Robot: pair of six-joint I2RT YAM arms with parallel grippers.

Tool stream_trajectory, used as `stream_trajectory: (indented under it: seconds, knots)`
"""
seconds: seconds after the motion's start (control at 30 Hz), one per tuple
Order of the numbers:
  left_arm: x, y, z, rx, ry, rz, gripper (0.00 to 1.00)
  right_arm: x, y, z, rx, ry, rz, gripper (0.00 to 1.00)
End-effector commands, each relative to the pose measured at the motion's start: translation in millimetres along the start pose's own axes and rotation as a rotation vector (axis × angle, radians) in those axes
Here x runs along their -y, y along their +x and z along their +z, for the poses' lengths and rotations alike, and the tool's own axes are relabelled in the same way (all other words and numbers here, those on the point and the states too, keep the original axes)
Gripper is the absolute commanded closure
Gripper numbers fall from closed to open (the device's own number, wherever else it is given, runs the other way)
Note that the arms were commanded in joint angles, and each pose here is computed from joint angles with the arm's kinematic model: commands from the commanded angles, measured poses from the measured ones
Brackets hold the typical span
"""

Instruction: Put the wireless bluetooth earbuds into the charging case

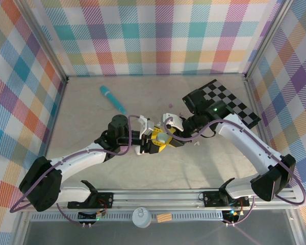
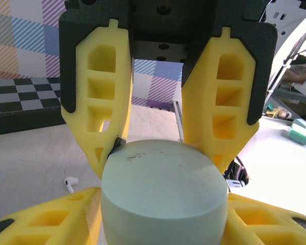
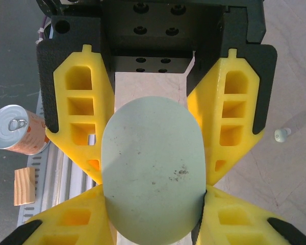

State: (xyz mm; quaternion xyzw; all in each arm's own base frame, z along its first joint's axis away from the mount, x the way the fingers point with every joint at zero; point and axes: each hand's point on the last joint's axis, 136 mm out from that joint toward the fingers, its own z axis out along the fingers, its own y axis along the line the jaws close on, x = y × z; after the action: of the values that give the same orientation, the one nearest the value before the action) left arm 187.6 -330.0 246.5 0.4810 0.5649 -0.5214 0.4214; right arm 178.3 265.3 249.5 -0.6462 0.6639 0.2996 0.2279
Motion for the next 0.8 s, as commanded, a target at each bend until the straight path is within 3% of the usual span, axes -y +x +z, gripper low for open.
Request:
stream_trajectory:
  seconds: [0.0, 0.5, 0.77]
  knots:
    - [7, -12, 1, 0.040, 0.037, 0.039, 0.50, -2, -1, -2, -0.009, -0.006, -0.023, 0.78]
    - [8, -13, 1, 0.042, 0.045, 0.037, 0.51, -1, 0, -2, -0.008, 0.009, -0.027, 0.78]
    - [8, -13, 1, 0.045, 0.048, 0.041, 0.46, -1, -7, -8, 0.034, 0.039, -0.057, 0.80]
